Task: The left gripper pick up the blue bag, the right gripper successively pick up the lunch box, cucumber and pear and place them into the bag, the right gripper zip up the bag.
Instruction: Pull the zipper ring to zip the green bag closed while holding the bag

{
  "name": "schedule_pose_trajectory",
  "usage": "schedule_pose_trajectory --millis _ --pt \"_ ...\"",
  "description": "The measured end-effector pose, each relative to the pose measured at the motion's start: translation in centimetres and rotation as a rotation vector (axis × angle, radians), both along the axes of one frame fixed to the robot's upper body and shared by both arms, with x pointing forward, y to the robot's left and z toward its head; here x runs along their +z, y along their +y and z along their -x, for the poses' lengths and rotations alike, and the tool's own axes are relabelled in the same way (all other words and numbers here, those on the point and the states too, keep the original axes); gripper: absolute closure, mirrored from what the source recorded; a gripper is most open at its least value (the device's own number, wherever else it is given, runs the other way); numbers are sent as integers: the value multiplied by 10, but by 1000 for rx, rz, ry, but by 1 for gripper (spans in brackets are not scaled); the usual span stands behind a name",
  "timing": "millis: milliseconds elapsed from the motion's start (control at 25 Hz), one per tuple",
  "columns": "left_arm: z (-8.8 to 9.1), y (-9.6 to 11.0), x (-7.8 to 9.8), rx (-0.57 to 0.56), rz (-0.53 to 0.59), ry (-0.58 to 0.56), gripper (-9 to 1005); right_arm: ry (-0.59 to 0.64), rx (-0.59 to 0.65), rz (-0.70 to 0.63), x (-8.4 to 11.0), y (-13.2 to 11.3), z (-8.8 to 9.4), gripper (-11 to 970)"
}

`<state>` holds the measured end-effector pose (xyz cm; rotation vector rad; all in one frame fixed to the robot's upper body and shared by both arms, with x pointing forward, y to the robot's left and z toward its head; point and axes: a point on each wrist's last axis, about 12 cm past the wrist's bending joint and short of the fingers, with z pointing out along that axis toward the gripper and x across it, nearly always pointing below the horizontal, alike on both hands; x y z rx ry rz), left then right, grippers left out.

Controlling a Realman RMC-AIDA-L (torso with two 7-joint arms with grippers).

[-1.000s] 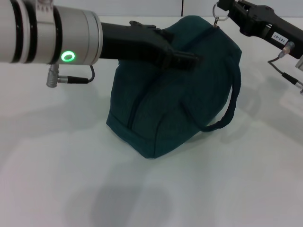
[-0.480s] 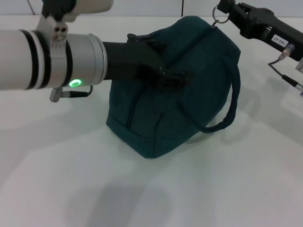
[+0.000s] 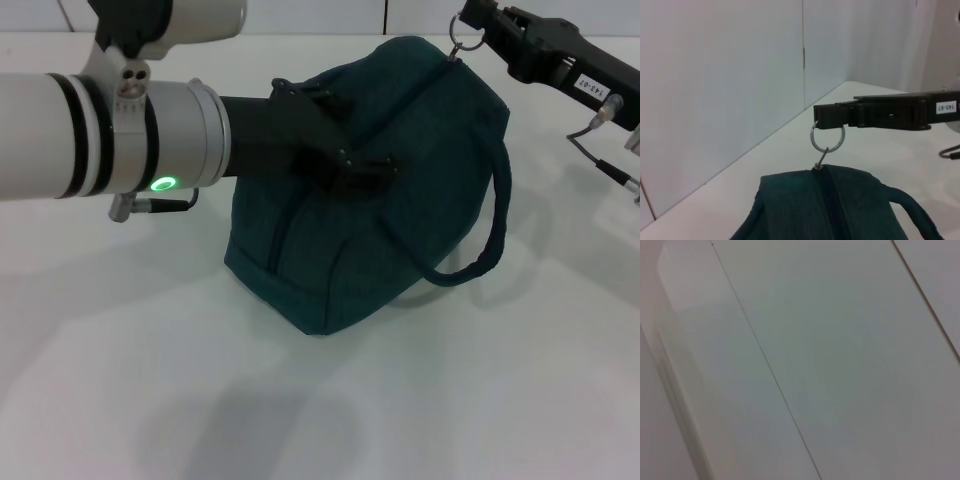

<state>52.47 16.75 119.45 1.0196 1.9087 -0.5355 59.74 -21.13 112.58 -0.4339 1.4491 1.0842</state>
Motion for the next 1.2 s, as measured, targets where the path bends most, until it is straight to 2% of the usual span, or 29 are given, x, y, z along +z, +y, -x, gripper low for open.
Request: schedule_pose_trajectory --millis 240,480,1040,1200 --pt "2 -3 -6 -23 -68 -18 260 0 -2 -1 0 0 0 942" --pt "1 -2 -7 -19 -76 -23 373 0 -1 -1 0 0 0 942" --pt "0 -2 0 -15 -74 -56 955 -1 -6 2 1 -2 -1 943" --pt "0 4 11 9 -43 -82 932 -1 -8 3 1 -3 -1 943"
